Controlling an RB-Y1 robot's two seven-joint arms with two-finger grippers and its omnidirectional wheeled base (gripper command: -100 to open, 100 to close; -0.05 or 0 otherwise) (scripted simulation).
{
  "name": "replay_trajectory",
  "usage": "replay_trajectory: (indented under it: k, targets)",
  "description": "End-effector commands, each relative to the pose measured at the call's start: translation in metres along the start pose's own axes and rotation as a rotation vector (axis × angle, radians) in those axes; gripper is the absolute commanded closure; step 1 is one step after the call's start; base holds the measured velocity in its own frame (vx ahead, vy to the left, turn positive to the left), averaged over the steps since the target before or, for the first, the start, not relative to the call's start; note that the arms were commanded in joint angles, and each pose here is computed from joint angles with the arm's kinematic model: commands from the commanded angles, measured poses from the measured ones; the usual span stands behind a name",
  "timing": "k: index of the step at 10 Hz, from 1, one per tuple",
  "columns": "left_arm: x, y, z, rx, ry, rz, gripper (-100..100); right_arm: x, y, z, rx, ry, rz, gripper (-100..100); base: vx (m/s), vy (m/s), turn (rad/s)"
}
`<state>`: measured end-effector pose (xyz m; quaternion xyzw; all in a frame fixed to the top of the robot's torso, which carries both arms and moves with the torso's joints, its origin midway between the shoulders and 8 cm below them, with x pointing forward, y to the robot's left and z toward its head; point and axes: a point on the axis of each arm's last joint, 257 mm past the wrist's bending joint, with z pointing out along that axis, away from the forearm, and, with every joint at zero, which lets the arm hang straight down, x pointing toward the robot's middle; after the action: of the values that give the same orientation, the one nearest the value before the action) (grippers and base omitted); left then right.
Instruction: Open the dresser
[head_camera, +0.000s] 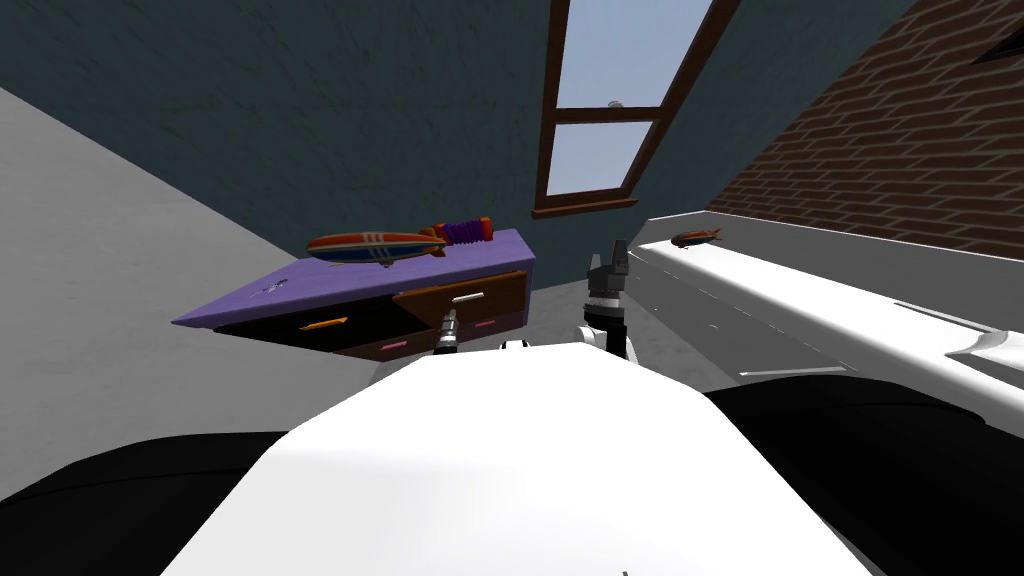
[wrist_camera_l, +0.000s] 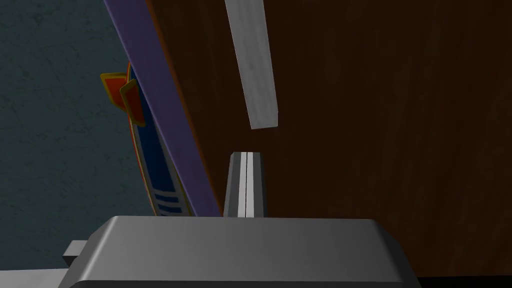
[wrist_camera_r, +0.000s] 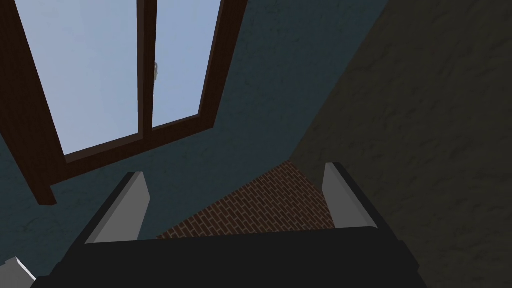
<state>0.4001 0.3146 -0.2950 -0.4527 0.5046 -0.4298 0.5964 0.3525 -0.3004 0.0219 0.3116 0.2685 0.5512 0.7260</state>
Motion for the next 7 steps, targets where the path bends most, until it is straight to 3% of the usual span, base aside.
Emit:
replay_trajectory:
  k: [1, 5, 7]
  targets:
    - [-0.008, 0.001, 0.000, 0.002, 0.017, 0.037, -100, 0.000, 0.000, 0.000, 0.000, 0.000, 0.000, 0, -0.017, -0.007, -0.002]
    - [-0.022, 0.002, 0.002, 0.006, 0.045, 0.097, -100, 0.000, 0.000, 0.000, 0.000, 0.000, -0.001, 0, 0.025, 0.007, 0.001]
    - [-0.024, 0.009, 0.003, 0.001, 0.045, 0.106, -100, 0.000, 0.000, 0.000, 0.000, 0.000, -0.001, 0, 0.131, 0.017, 0.002]
